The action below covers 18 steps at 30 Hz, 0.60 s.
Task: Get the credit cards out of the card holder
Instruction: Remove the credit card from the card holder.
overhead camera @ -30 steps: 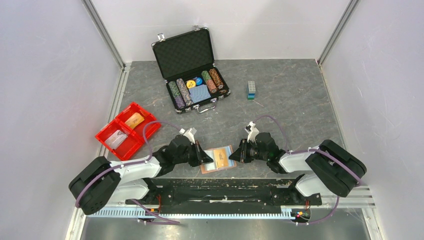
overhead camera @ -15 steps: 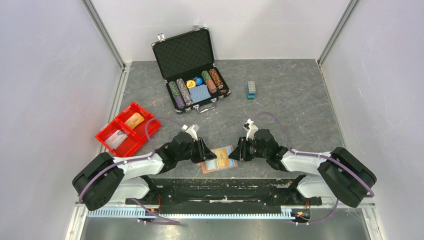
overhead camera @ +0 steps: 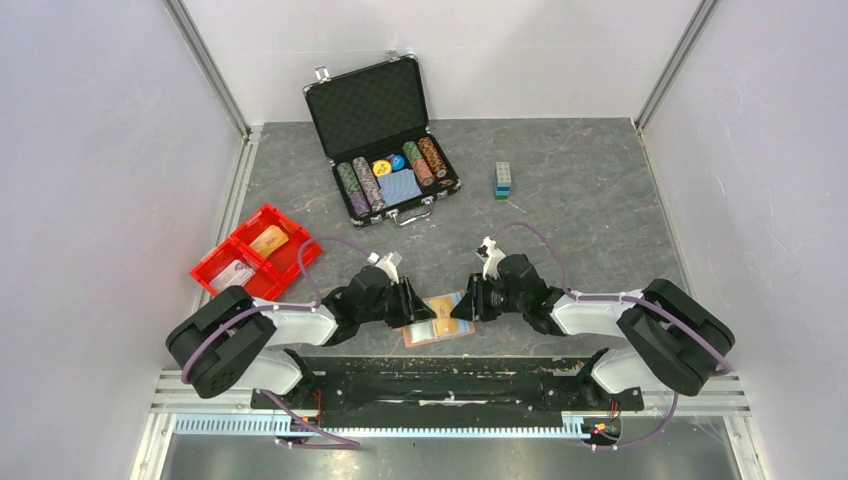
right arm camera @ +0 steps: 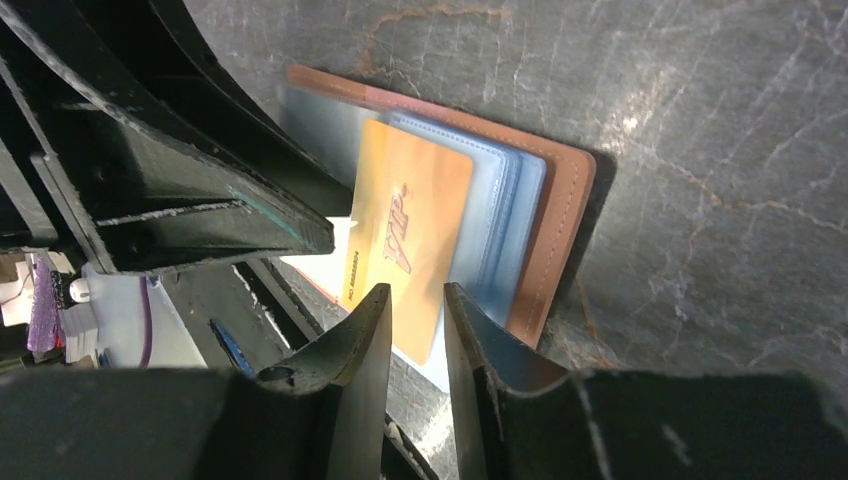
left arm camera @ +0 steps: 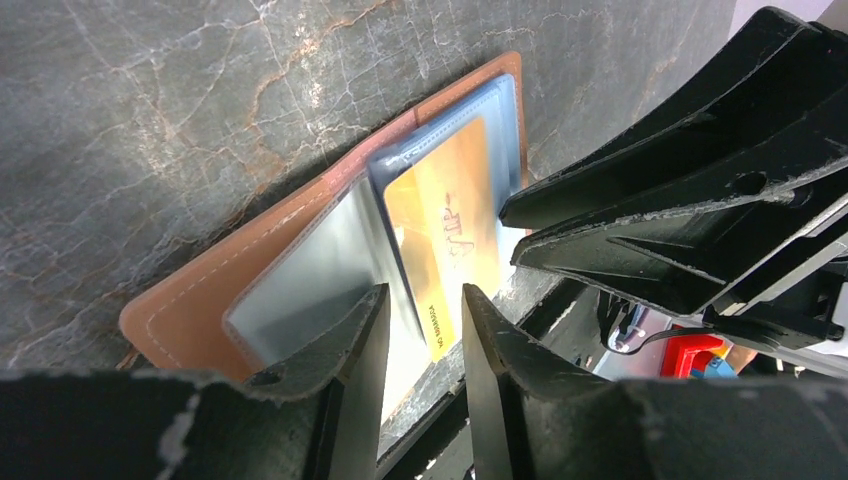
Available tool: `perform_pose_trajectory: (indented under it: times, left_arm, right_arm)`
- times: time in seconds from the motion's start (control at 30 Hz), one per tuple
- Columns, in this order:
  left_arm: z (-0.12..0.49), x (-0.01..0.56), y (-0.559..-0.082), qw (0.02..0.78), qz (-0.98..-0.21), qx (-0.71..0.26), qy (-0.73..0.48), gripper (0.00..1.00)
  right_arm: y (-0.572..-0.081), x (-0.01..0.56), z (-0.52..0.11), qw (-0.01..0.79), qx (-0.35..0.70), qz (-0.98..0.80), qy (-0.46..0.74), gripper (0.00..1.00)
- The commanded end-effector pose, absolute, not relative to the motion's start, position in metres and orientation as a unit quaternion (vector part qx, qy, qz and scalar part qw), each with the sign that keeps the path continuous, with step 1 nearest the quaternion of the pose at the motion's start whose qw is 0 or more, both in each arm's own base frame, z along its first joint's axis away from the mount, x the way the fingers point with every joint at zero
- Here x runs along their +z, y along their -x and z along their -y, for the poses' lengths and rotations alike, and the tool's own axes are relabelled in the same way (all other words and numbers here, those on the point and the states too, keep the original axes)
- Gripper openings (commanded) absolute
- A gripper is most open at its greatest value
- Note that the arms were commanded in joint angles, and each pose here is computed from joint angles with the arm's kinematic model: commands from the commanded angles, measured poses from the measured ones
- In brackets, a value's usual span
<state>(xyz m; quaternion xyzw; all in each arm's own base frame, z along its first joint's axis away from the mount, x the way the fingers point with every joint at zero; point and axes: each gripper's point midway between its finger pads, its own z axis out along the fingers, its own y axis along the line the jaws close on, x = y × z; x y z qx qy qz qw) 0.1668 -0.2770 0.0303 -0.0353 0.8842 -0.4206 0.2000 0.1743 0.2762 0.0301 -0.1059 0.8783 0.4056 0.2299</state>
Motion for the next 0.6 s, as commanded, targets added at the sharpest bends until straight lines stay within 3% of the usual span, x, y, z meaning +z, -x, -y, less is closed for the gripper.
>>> perform_pose_trajectory:
  times: [0.0, 0.57]
  left_arm:
    - [0.284, 0.037, -0.172, 0.219, -0.868, -0.446, 0.019, 0.4]
    - [0.29, 0.048, -0.169, 0.218, -0.836, -0.502, 0.052, 0.39]
  right_arm:
    - [-0.175, 0.022, -0.279, 0.231, 0.407, -0.877, 0.107, 0.28]
    - [-0.161, 0.001, -0.266, 0.211, 0.401, -0.888, 0.081, 0.24]
